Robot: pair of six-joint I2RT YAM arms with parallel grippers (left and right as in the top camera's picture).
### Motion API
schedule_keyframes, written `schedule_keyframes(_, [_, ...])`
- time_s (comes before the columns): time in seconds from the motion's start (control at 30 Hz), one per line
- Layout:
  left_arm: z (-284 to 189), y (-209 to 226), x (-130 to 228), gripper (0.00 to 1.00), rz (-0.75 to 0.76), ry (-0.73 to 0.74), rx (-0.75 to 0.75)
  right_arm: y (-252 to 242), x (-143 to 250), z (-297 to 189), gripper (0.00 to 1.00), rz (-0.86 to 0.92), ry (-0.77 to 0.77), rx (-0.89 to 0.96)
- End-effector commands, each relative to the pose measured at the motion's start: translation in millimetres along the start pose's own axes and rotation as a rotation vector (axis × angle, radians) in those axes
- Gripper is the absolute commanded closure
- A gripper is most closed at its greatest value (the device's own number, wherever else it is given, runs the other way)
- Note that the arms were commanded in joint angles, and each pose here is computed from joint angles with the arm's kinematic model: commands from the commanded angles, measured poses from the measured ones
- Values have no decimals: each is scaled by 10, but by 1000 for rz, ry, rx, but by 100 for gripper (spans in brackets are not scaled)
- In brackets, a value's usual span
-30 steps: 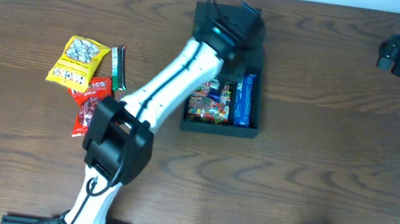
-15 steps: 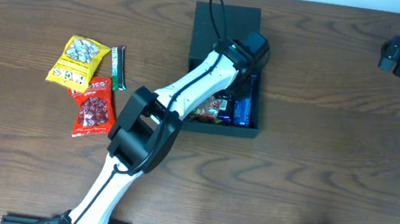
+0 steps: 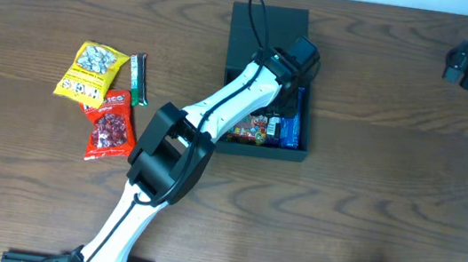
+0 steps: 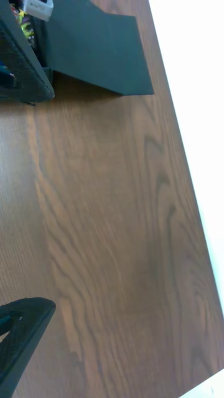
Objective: Pack container
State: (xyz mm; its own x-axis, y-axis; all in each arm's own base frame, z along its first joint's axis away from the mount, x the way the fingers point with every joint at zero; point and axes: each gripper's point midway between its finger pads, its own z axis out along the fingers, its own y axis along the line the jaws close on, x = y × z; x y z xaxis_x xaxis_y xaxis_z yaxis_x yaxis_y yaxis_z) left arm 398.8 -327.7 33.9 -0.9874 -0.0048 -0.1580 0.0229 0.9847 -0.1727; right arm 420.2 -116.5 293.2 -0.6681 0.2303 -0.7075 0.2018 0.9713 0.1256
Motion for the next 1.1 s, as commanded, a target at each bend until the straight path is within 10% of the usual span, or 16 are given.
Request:
schedule_keyframes(0.0, [-415,-127,-148,52,54,-77,57,-35,23,12,1,1,6,2])
schedule_keyframes(0.27, [-1743,478,-641,44,91,-454,-198,-35,23,12,1,1,6,2])
schedule_keyframes(0.4, [-1937,1153,-742,42,-11,-422,-290,-35,24,12,1,1,7,2])
schedule_keyframes(0.63, [-1830,2245,-891,36,-107,-302,-404,-35,24,12,1,1,7,2])
schedule_keyframes(1.07, [-709,2923,-696,39,-216,25,-378,-34,77,11,1,6,28,1])
